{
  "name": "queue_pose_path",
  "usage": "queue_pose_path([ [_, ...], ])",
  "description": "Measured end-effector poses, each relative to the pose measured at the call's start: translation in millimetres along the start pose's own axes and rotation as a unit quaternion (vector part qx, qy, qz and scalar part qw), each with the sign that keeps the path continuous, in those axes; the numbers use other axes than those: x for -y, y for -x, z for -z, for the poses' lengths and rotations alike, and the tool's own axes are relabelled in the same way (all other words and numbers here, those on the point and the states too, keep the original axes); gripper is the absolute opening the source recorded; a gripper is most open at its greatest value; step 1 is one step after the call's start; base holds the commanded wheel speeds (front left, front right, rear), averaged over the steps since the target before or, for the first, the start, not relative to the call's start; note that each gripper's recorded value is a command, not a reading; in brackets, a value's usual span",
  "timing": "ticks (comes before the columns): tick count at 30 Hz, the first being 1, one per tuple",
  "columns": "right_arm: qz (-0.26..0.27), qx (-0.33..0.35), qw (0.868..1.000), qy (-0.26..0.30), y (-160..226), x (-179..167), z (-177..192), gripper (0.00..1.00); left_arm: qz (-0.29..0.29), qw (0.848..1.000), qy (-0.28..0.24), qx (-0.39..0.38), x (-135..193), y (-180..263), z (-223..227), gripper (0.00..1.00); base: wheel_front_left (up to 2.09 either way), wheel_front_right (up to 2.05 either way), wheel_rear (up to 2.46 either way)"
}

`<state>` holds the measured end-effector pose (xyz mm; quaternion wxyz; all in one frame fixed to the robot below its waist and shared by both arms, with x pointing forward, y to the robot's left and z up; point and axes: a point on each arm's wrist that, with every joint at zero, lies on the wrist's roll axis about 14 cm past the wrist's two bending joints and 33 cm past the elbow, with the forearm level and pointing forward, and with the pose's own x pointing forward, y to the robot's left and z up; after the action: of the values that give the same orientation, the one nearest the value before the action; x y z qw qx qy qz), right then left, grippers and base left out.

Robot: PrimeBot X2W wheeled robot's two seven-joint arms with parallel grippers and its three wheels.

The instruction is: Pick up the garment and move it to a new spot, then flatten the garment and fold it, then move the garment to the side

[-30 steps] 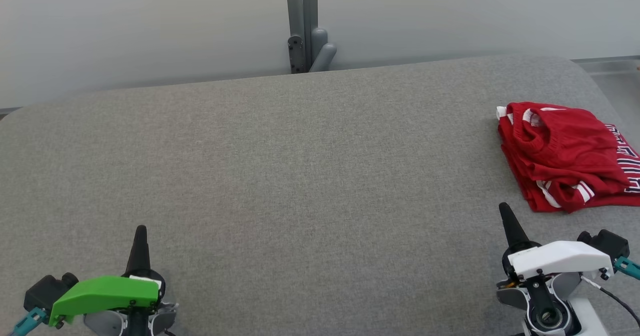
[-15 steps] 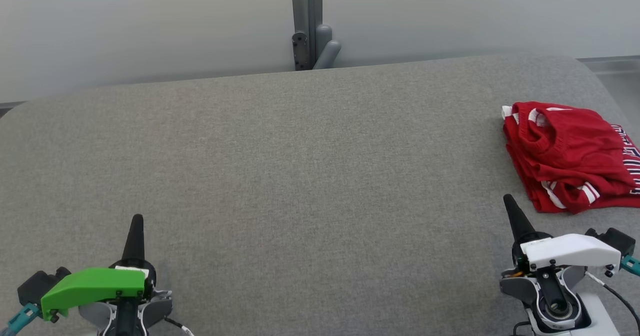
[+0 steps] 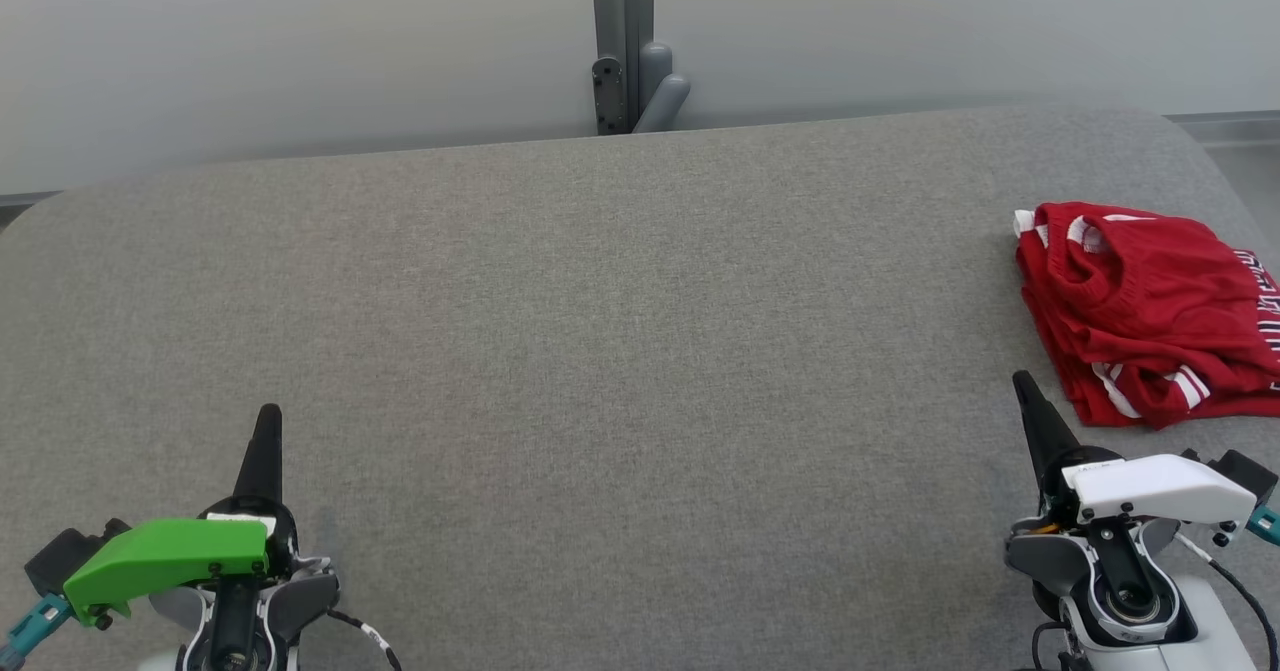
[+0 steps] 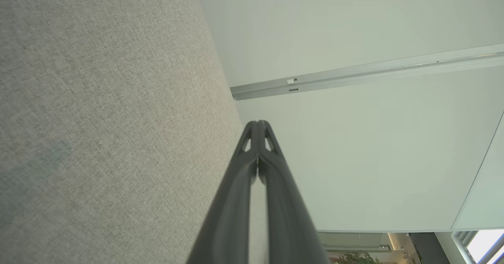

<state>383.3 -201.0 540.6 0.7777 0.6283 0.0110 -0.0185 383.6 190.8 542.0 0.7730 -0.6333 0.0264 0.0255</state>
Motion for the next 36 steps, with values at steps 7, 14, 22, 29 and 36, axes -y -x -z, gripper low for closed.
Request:
queue_pose_path([
  [7,-0.003,-0.001,1.0,-0.028,-2.3,-1.6,-0.7,0.0,0.008,1.0,0.027,-0.001,5.4,-2.2,-2.3,0.0,0.0,0.0,0.0],
  [14,-0.01,-0.002,0.998,-0.054,-6.0,-5.8,-1.2,0.0,0.016,0.999,0.052,0.0,9.5,-3.1,-5.1,0.0,0.0,0.0,0.0],
  [22,-0.017,-0.004,0.996,-0.082,-9.1,-9.1,-1.5,0.0,0.026,0.997,0.079,0.001,15.3,-4.6,-8.9,0.0,0.0,0.0,0.0],
  [29,-0.022,-0.007,0.994,-0.106,-11.9,-11.8,-1.5,0.0,0.034,0.994,0.1,0.0,19.6,-5.9,-11.8,0.0,0.0,0.0,0.0],
  [36,-0.023,-0.007,0.994,-0.107,-12.4,-12.7,-1.7,0.0,0.035,0.994,0.102,0.0,19.9,-6.0,-12.1,0.0,0.0,0.0,0.0],
])
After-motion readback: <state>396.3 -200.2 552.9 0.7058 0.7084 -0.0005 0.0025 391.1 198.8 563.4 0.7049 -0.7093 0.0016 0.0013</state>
